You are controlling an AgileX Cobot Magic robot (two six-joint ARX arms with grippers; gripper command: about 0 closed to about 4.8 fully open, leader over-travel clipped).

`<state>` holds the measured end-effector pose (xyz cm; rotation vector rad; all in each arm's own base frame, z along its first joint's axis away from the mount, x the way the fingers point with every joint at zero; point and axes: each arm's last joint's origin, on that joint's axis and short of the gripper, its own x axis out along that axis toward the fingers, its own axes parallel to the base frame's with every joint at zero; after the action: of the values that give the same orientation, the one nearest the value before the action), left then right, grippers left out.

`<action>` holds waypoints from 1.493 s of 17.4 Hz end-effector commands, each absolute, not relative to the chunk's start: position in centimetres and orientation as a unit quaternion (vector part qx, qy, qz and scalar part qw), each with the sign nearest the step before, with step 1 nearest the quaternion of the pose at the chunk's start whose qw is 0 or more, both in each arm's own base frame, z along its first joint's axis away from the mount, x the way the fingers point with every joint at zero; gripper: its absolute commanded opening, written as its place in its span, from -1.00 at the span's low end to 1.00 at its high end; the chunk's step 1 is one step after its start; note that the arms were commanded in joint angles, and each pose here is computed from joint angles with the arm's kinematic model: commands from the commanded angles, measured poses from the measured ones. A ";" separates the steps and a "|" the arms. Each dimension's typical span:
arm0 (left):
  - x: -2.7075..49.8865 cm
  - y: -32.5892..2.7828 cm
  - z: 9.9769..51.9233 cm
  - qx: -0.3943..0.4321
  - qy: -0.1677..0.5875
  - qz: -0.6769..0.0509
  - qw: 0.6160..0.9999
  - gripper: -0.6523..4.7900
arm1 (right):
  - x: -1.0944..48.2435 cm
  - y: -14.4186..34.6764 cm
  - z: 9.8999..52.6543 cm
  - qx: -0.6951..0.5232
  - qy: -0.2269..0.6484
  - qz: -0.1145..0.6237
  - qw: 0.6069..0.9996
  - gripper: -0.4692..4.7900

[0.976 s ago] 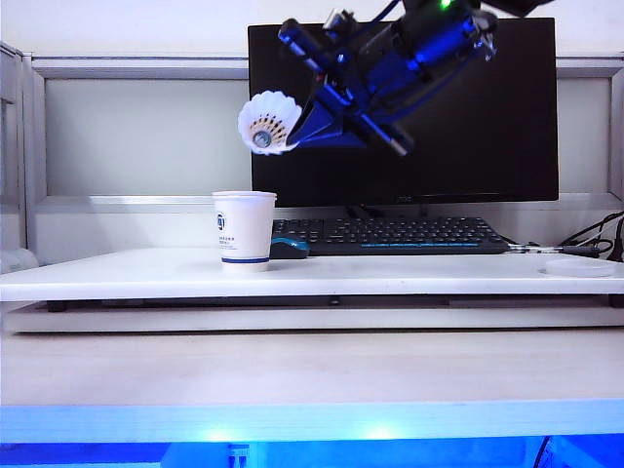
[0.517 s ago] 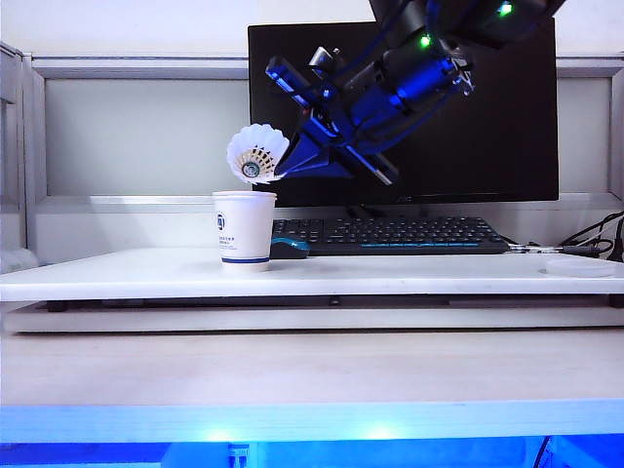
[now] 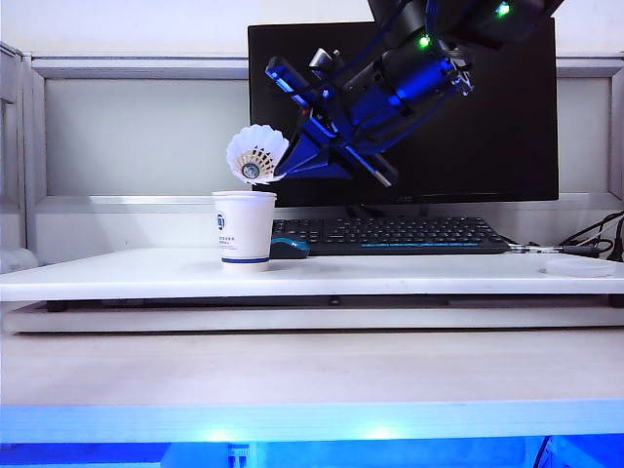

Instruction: Pick up the badminton from the table and put it into the white paper cup.

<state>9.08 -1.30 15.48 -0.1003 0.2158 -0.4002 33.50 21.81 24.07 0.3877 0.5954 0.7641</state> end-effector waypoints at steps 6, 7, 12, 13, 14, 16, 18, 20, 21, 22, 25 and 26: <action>9.1 -1.3 15.2 -0.049 0.118 -0.195 0.973 -0.78 | 34.9 22.7 23.9 0.212 0.278 0.367 0.862 -0.84; 9.1 -1.3 15.2 -0.049 0.118 -0.195 0.973 -0.78 | 35.0 22.8 24.2 0.213 0.274 0.368 0.862 -0.84; 9.1 -1.3 15.2 -0.049 0.118 -0.194 0.973 -0.78 | 35.1 22.8 24.3 0.214 0.271 0.369 0.863 -0.58; 9.1 -1.3 15.2 -0.049 0.118 -0.194 0.973 -0.78 | 35.1 22.8 24.3 0.214 0.269 0.370 0.863 -0.46; 9.1 -1.3 15.2 -0.049 0.118 -0.194 0.973 -0.78 | 35.1 22.8 24.3 0.215 0.268 0.370 0.863 -0.28; 9.1 -1.3 15.2 -0.049 0.118 -0.194 0.973 -0.78 | 35.1 22.8 24.4 0.218 0.265 0.373 0.862 -0.21; 9.1 -1.3 15.2 -0.049 0.118 -0.194 0.973 -0.78 | 35.1 22.9 24.7 0.220 0.253 0.384 0.860 -0.20; 9.1 -1.3 15.2 -0.049 0.118 -0.194 0.973 -0.78 | 35.2 22.9 25.0 0.222 0.237 0.389 0.862 -0.15; 9.1 -1.3 15.2 -0.049 0.118 -0.194 0.973 -0.78 | 35.3 23.0 25.3 0.222 0.232 0.390 0.863 -0.13; 9.1 -1.3 15.2 -0.049 0.118 -0.194 0.973 -0.78 | 35.4 23.0 25.6 0.223 0.228 0.392 0.863 -0.05; 9.1 -1.3 15.2 -0.049 0.118 -0.195 0.973 -0.78 | 35.6 23.2 26.6 0.220 0.211 0.398 0.866 0.35; 9.1 -1.3 15.2 -0.049 0.117 -0.195 0.973 -0.78 | 35.7 23.2 27.0 0.219 0.206 0.397 0.867 0.55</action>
<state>9.08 -1.29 15.48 -0.1000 0.2161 -0.3971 35.67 23.15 26.13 0.4626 0.4714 0.8218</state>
